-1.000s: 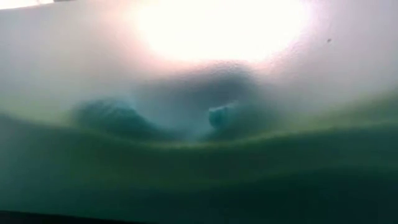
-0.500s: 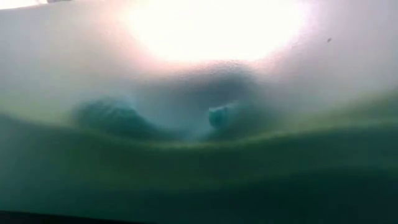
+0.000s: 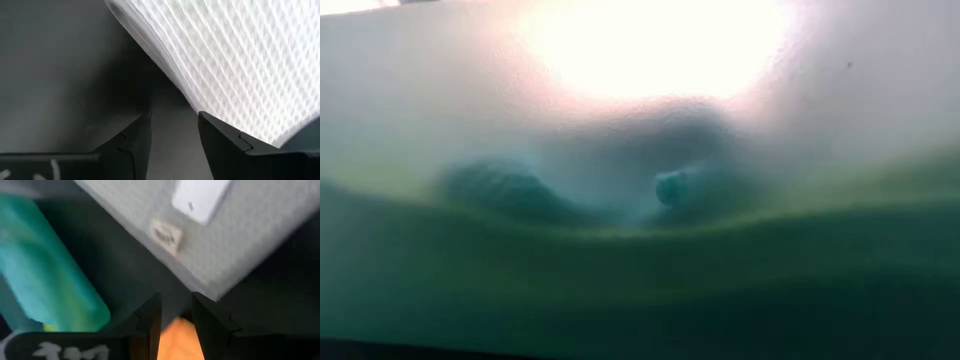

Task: Fold microfiber towels
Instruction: Fold the gray microfiber cloth

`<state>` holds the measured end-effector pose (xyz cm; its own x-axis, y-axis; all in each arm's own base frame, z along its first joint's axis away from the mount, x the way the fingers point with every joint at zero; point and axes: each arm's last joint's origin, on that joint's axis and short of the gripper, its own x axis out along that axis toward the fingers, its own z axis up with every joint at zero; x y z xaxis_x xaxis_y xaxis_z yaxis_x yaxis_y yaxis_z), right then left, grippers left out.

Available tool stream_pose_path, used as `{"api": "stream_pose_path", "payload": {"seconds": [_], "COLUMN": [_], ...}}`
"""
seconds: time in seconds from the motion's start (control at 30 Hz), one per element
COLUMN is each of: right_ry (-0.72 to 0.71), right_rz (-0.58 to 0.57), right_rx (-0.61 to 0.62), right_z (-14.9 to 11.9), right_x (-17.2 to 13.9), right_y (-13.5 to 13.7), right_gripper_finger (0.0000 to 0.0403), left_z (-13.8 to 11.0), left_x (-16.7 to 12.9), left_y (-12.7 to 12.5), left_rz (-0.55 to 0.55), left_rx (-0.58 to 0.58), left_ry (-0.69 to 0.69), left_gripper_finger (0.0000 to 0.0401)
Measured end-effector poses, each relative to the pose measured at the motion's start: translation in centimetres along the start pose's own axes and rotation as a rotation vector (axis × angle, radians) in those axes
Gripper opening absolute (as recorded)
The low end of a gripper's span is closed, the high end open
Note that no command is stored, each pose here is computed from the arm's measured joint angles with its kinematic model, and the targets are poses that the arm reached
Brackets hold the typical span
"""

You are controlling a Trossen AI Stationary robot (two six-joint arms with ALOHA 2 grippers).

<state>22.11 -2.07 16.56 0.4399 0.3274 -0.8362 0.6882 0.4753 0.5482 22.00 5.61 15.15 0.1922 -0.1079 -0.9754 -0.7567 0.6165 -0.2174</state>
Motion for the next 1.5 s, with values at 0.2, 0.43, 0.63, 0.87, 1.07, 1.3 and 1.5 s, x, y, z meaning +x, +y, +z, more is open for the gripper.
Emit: {"api": "stream_pose_path", "payload": {"seconds": [0.2, 0.43, 0.63, 0.87, 1.07, 1.3, 1.5], "right_ry": [0.057, 0.001, -0.005, -0.027, -0.031, -0.063, -0.088], "right_rz": [-0.062, -0.063, -0.046, 0.04, 0.038, 0.056, 0.064], "right_rx": [0.057, 0.043, 0.106, 0.179, 0.179, 0.174, 0.179], "right_z": [-1.0, -0.6, -1.3, -2.2, -2.4, -2.0, -1.8], "right_x": [0.2, 0.2, 1.6, 3.1, 3.3, 3.3, 3.2], "right_y": [-0.3, -0.1, -1.8, -3.8, -4.1, -4.0, -4.0], "right_gripper_finger": [0.01, 0.01, 0.01, 0.01, 0.01, 0.01, 0.01], "left_z": [-1.5, -2.1, -2.2, -1.8, -0.7, 0.9, 1.6], "left_x": [0.3, 0.5, 0.5, 0.0, -1.4, -3.1, -3.8], "left_y": [-1.6, -2.2, -2.4, -2.8, -4.0, -4.7, -4.7], "left_rz": [0.009, 0.039, 0.038, 0.026, 0.003, -0.002, -0.011], "left_rx": [0.014, 0.005, -0.017, -0.003, 0.045, 0.089, 0.106], "left_ry": [0.025, 0.0, 0.0, -0.02, -0.087, -0.173, -0.2], "left_gripper_finger": [0.0161, 0.0161, 0.0161, 0.0161, 0.0161, 0.0161, 0.0161]}}
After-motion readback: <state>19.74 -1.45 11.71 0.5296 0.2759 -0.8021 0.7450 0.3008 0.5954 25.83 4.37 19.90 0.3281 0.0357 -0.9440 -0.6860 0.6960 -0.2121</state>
